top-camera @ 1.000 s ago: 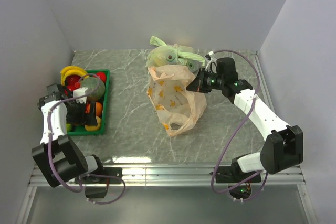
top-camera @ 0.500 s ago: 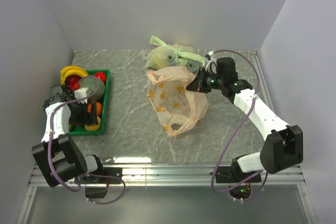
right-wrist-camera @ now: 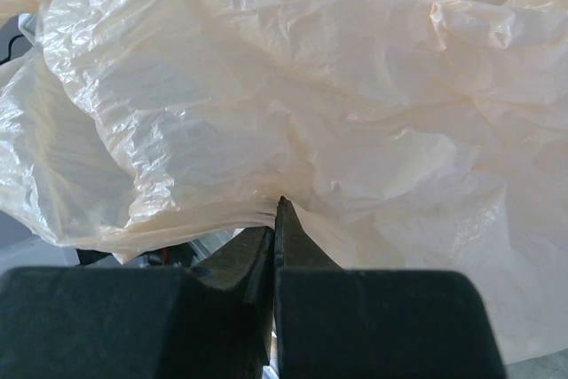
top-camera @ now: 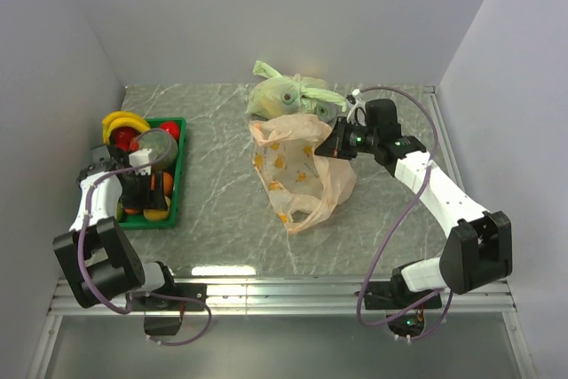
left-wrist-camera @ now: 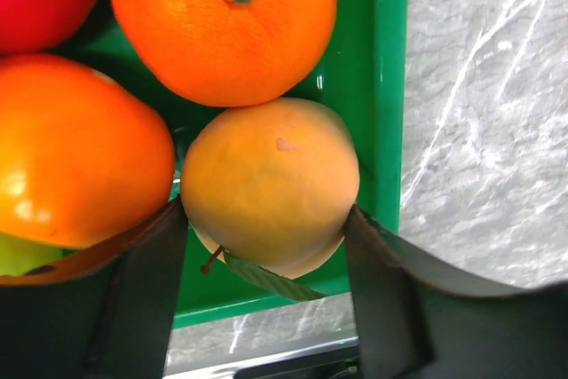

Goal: Place the fake fruits into the plastic bag and tie a complex knot

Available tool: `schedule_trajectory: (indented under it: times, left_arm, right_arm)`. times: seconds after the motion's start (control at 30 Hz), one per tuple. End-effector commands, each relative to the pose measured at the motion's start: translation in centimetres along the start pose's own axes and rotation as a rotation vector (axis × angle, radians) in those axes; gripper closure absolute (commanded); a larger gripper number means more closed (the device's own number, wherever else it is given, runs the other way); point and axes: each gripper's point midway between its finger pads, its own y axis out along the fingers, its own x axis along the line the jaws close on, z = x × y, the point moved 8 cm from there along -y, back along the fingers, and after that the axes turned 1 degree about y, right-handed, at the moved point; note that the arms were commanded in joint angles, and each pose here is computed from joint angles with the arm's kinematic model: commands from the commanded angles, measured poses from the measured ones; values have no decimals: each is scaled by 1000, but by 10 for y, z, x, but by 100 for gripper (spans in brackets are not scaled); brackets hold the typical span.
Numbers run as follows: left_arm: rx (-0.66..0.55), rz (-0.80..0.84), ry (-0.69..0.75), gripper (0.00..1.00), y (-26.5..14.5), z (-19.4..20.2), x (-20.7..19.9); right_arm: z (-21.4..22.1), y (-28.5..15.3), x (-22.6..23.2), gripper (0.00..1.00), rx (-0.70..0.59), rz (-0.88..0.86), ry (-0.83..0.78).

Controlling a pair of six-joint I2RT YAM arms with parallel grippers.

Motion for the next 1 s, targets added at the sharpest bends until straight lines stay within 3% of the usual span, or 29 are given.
schedule_trajectory:
  times: [0.0, 0.27, 0.47, 0.53, 0.73, 0.97]
  left_arm:
    - [-50, 21, 29, 41, -1, -9, -1]
    - [-125, -2, 79, 66, -53, -18, -10]
    - [-160, 34, 118, 70, -81, -23, -22]
    - [-238, 107, 159, 70, -97, -36, -32]
    - [-400, 316, 305, 68, -122, -76, -95]
    - [-508, 608, 472, 66, -126, -117, -205]
  right_arm:
    - [-2, -1, 4, 100, -15, -11, -34]
    - [-1, -1, 4, 100, -17, -17, -31]
    - [-2, 0, 6, 100, -15, -27, -18]
    - [-2, 2, 7, 100, -9, -48, 2]
    - [-6, 11, 14, 100, 31, -128, 92]
    - [-12, 15, 30, 100, 73, -265, 255]
